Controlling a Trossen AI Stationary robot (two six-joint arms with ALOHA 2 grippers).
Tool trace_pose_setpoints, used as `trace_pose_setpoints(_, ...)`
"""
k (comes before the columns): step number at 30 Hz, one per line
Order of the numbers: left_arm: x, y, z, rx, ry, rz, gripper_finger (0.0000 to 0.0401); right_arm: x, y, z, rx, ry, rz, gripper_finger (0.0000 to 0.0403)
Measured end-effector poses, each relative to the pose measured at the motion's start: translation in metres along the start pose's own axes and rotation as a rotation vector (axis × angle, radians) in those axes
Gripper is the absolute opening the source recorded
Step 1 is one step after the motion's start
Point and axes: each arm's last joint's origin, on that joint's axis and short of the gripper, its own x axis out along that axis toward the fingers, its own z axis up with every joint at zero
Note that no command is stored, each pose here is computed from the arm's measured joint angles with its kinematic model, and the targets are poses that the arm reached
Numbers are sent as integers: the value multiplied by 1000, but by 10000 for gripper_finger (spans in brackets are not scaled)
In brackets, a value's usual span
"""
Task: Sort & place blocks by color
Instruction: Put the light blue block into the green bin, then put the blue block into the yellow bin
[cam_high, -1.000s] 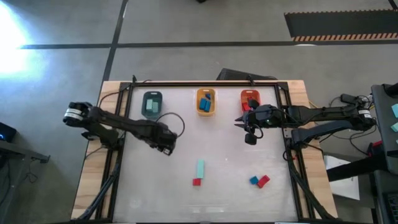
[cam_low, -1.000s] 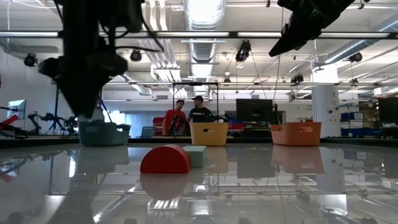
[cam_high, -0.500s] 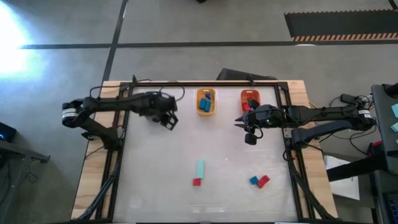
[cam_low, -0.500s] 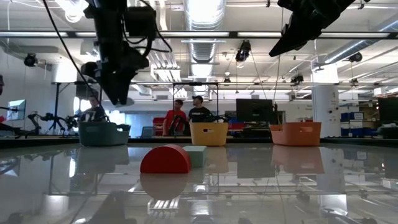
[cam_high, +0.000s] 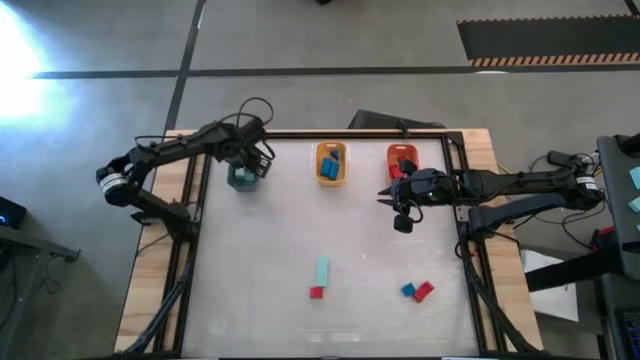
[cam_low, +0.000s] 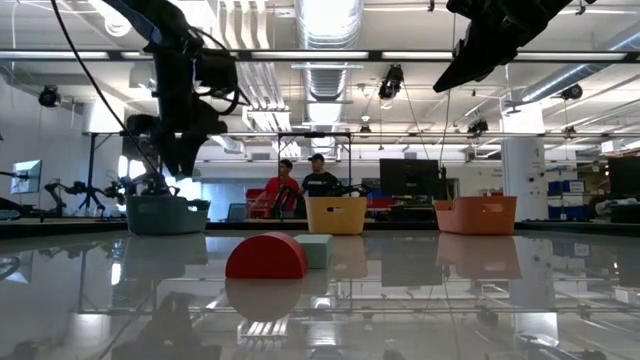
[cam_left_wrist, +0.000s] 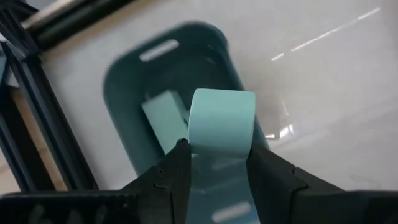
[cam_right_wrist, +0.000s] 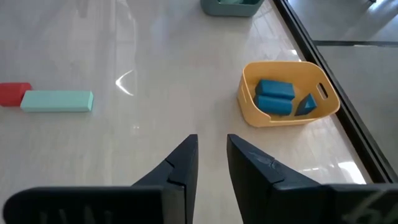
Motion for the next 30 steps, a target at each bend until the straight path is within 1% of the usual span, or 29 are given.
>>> trace_pose_setpoints(4, 10, 12, 8, -32, -44, 0, 116, 0, 0, 0, 0, 1, 0, 74)
trace_pose_setpoints(7, 15, 19, 10, -56, -50, 7, 116, 0, 0, 0, 1, 1, 0, 70)
trace_pose_setpoints(15, 18, 23, 10, -72, -47, 15, 118, 0, 0, -1, 0, 7, 0, 78)
trace_pose_setpoints(18, 18, 23, 11, -72, -48, 16, 128, 0, 0, -1, 0, 7, 0, 79)
trace_pose_setpoints(25, 18, 24, 11, -72, -49, 19, 166, 0, 0, -1, -1, 8, 0, 73)
trace_pose_setpoints(30, 18, 24, 11, -72, -53, 30, 175, 1, 0, -1, -1, 8, 0, 75)
